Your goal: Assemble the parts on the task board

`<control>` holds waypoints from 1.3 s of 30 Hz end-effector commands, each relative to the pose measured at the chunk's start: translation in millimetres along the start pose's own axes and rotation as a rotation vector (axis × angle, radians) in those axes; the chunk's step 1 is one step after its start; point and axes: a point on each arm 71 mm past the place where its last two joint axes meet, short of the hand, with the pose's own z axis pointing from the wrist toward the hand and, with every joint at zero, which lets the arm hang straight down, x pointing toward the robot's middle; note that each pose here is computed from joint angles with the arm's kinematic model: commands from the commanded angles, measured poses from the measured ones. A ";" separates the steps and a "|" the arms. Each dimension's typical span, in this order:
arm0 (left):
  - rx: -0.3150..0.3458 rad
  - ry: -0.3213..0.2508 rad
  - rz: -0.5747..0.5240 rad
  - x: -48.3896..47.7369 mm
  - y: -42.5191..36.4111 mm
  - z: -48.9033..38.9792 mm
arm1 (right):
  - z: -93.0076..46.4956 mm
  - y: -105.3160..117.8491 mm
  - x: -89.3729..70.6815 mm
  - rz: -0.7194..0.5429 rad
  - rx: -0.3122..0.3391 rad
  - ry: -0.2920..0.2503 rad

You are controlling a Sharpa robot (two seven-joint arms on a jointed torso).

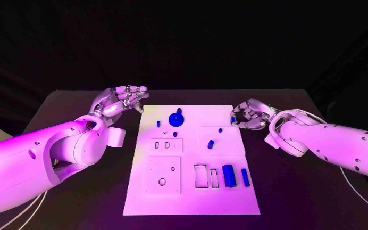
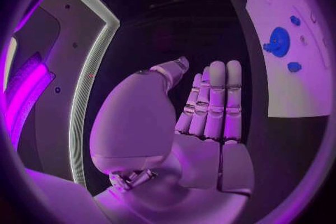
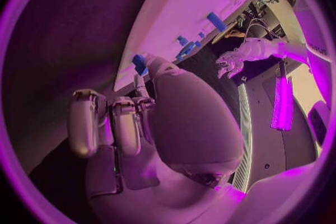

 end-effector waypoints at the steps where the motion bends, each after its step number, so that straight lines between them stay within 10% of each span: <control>1: 0.005 0.011 -0.006 1.2 -0.9 0.2 | 0.3 -0.8 1.1 -0.004 0.006 0.007; 27: 0.001 0.007 -0.004 -0.3 -0.7 -0.1 | 3.2 1.3 4.5 -0.015 0.009 0.009; 39: 0.002 0.005 -0.002 -1.1 -0.5 0.3 | 2.0 5.2 -0.7 -0.009 0.058 -0.112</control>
